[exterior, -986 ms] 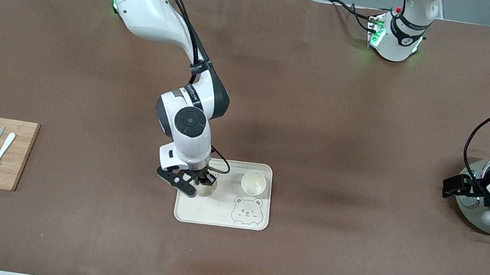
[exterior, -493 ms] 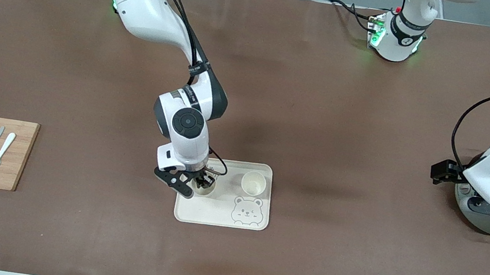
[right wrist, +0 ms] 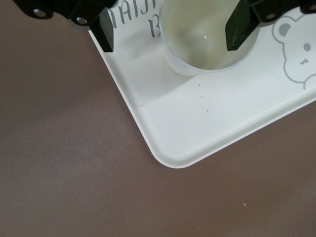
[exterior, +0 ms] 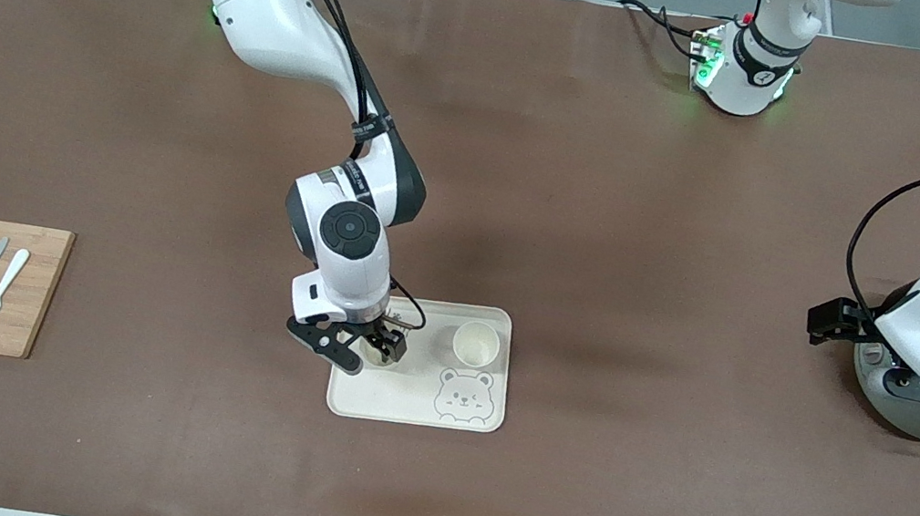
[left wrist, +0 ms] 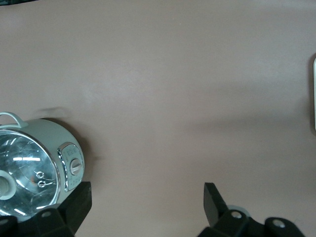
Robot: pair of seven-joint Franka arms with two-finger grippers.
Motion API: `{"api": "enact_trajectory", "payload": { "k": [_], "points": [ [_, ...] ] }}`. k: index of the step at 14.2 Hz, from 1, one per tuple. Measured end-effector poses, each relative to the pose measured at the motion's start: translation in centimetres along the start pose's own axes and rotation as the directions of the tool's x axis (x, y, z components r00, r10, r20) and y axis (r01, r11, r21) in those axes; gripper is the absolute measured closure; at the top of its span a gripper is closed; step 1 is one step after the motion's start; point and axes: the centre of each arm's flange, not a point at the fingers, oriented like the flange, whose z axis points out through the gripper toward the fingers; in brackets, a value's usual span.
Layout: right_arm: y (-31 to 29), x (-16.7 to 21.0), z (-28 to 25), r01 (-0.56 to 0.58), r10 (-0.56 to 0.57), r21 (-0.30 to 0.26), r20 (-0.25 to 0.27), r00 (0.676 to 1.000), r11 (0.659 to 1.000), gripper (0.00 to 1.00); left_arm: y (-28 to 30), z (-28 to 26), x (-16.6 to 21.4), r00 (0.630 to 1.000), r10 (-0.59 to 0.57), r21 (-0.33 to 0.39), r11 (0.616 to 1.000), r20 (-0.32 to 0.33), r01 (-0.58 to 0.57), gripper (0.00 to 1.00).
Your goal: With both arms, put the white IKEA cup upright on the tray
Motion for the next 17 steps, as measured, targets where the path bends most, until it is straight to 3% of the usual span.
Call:
{"api": "enact_trajectory", "payload": {
  "k": [5, 7, 11, 14, 17],
  "points": [
    [1.3, 1.0, -7.2, 0.069, -0.063, -0.079, 0.07, 0.996, 0.994, 0.0, 1.8, -2.0, -2.0, 0.998, -0.045, -0.009, 0.999, 0.052, 0.045, 0.0],
    [2.4, 1.4, -12.7, 0.07, -0.06, -0.099, 0.098, 0.993, 0.993, 0.0, 1.6, -2.4, -2.6, 0.997, -0.044, -0.008, 0.999, 0.057, 0.045, 0.0],
    [7.2, 0.6, -25.8, 0.125, -0.093, -0.157, 0.201, 0.975, 0.98, 0.0, 2.7, -2.6, -3.4, 0.998, -0.021, -0.012, 1.0, 0.063, 0.022, 0.0],
    [11.8, -0.7, -34.8, 0.173, -0.129, -0.159, 0.254, 0.959, 0.972, 0.0, 3.5, -2.9, -3.8, 0.998, -0.006, -0.016, 1.0, 0.056, 0.007, 0.0],
    [16.7, -0.4, -41.0, 0.247, -0.211, -0.11, 0.27, 0.94, 0.963, 0.0, 3.5, -2.8, -3.7, 0.999, -0.007, -0.016, 1.0, 0.054, 0.008, 0.0]
  ]
}}
